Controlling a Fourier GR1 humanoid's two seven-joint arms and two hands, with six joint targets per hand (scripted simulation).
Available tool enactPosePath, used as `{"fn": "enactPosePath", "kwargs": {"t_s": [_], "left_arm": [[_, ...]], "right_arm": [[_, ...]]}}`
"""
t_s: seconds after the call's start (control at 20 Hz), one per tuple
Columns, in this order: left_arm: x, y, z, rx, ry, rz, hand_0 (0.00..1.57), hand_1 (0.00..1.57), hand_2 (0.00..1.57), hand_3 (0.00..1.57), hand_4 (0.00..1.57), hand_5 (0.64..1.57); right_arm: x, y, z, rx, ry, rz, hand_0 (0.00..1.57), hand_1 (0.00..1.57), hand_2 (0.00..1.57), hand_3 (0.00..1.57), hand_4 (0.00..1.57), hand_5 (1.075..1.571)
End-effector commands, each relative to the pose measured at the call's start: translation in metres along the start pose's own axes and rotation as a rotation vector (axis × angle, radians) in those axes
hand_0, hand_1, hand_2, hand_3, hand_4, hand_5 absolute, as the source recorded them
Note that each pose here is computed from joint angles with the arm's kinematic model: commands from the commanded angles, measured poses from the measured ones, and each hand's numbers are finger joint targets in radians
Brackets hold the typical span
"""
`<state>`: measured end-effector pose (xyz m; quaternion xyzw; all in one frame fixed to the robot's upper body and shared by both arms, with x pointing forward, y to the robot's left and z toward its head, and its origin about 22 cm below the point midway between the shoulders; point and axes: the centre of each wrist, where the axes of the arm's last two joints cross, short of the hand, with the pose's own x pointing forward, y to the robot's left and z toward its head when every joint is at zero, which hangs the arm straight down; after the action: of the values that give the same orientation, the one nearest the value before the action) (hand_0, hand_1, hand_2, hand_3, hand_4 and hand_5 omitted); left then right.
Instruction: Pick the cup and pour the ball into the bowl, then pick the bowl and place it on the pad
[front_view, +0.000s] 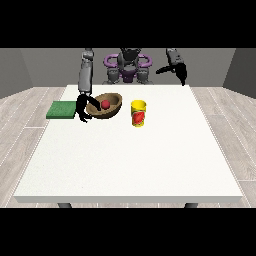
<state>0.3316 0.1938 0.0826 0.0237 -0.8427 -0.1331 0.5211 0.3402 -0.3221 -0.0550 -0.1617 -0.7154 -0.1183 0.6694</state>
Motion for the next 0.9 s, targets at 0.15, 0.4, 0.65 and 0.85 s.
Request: {"fn": "enactPosePath", "kwargs": {"t_s": [0.15, 0.4, 0.65, 0.85], "left_arm": [[-0.010, -0.002, 0.000, -0.032, 0.043, 0.034, 0.00, 0.00, 0.00, 0.00, 0.76, 1.507], [-0.048, 0.014, 0.030, 0.015, 0.216, 0.064, 0.00, 0.00, 0.00, 0.00, 0.96, 1.422], [-0.086, 0.051, 0.059, 0.139, 0.338, 0.047, 0.00, 0.00, 0.00, 0.00, 1.00, 1.411], [-0.091, 0.060, 0.084, 0.147, 0.418, 0.041, 0.00, 0.00, 0.00, 0.00, 1.00, 1.407]], "right_arm": [[-0.021, -0.006, 0.017, -0.109, 0.207, 0.369, 1.57, 1.57, 1.57, 1.40, 0.92, 1.565], [0.003, 0.004, -0.004, -0.090, 0.369, 0.453, 1.57, 1.57, 1.57, 0.95, 0.87, 1.567], [0.063, 0.057, -0.037, 0.010, 0.371, 0.448, 1.57, 1.57, 1.57, 0.89, 0.81, 1.565], [0.059, 0.030, -0.036, 0.027, 0.464, 0.447, 1.57, 1.57, 1.57, 0.74, 0.81, 1.567]]}}
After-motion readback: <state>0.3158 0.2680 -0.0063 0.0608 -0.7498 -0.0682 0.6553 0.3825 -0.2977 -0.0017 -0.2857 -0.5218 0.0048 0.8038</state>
